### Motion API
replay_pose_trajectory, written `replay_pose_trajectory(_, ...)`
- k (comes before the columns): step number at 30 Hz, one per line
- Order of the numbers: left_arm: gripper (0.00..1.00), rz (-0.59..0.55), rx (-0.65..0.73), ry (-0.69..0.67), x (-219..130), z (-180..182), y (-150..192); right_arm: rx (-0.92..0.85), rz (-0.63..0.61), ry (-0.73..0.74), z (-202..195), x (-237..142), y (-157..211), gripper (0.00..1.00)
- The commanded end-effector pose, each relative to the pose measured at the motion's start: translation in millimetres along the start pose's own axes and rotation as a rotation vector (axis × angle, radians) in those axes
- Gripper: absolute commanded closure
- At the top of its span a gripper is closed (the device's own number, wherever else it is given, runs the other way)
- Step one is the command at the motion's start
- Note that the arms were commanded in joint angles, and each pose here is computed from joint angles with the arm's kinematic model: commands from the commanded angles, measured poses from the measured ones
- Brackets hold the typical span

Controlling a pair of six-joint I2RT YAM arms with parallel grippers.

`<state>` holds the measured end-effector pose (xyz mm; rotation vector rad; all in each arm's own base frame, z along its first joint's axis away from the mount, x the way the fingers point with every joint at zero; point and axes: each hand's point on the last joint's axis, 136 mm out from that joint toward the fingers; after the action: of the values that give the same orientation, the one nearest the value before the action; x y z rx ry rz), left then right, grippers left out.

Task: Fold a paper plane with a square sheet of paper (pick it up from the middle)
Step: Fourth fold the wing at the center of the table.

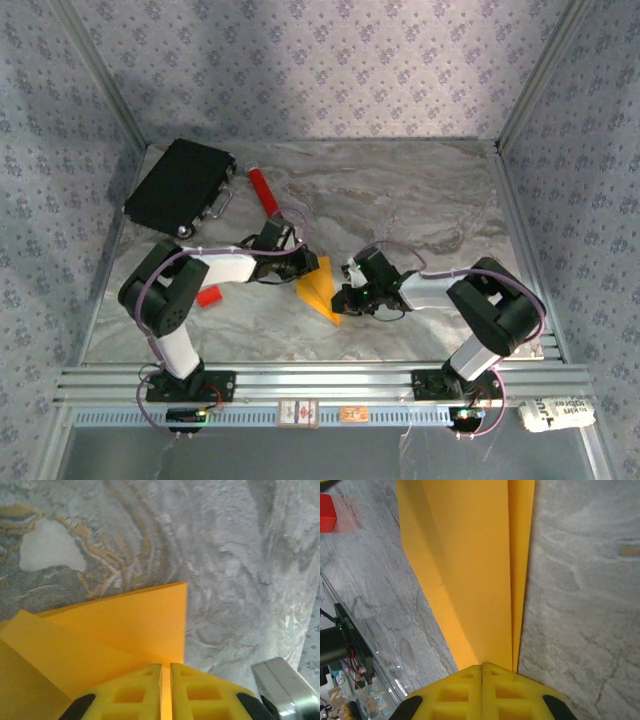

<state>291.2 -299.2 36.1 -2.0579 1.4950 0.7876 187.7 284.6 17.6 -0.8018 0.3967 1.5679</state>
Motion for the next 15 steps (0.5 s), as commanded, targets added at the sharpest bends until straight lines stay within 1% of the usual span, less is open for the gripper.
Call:
replay_pose_trajectory(1, 0.89, 0.019, -0.019, -0.004, 7, 3, 3, 0.085, 0.095, 0.134, -35, -3, 33, 1.00)
replay_pose_trajectory(6, 0.91, 0.029, -0.043, -0.069, 12, 28, 9, 0.055, 0.037, 0.095, -15, -10, 10, 1.00)
replay_pose_trajectory(12, 0.91, 0.040, -0.051, -0.078, 14, 38, 15, 0.006, -0.040, 0.028, 18, -13, -28, 1.00)
replay_pose_trajectory(15, 0.92, 0.039, -0.049, -0.081, 14, 39, 15, 0.002, -0.065, 0.018, 25, -8, -41, 1.00)
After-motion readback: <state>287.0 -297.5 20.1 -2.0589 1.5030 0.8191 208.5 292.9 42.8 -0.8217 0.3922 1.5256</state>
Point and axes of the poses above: each hand's point on the last joint's axis, 136 mm out from that joint toward the fingers, its own x axis out along the fingers, its own z axis along the line the jaws close on, y = z × x, and after that the axes turned 6 degrees about -x, right-handed
